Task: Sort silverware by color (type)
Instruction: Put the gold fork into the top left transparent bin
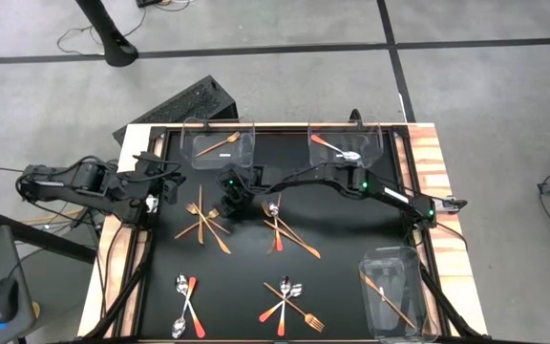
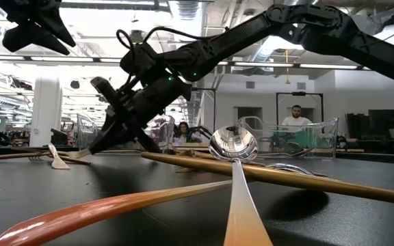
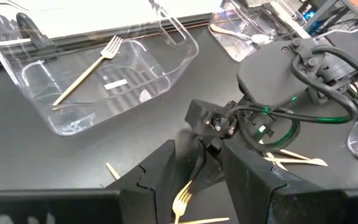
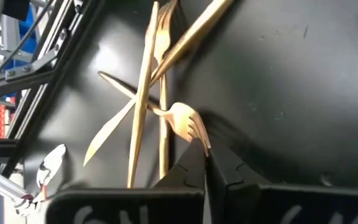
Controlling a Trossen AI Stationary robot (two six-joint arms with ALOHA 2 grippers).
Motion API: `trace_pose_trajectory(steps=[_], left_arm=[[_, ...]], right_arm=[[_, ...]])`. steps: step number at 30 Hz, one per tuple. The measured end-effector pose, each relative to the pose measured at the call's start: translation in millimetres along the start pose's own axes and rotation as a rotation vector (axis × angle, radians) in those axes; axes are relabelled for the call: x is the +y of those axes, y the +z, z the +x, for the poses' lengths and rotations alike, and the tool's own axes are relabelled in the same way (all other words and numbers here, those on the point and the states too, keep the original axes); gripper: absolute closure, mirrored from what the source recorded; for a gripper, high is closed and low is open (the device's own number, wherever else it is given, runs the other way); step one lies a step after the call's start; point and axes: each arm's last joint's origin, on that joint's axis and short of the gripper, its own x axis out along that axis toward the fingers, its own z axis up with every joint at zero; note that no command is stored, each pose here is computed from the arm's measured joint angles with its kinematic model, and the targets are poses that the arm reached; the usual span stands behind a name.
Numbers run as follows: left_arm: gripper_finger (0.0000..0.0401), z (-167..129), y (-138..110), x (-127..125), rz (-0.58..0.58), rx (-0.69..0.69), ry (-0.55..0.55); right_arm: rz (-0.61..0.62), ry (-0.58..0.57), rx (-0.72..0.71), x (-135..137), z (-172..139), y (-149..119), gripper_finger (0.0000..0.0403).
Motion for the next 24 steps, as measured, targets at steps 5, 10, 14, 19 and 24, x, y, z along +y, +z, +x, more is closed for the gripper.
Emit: trace_pose_trajectory(steps=[5,10,14,19,24], left_arm=[[0.0283,0.0,0.0,0.0,0.001,0.001,0.0],[0.0283,0.0,0.1,0.1,0.048,-0.005,0.005],[0.0283,0.0,1.5,0.8,0.091,-0.049,0.034],[0.0283,-0.2,3.5,1.8,0.146,-0.113,0.08],[0.0283,-0.3,4.2,1.7,0.179,-0.128,0.091]], right_arm=[[-0.006,-0.053,0.018,11.0,-21.7,4.9,0.0396],[-0.187,-0.255,-0.003,44.5,-69.9,5.5,0.0398],[-0.333,-0.391,-0.003,66.4,-98.7,-0.9,0.0398],[-0.361,-0.535,-0.036,78.6,-125.6,-3.4,0.0398],[-0.289,-0.566,-0.163,85.7,-150.6,9.2,0.0398]])
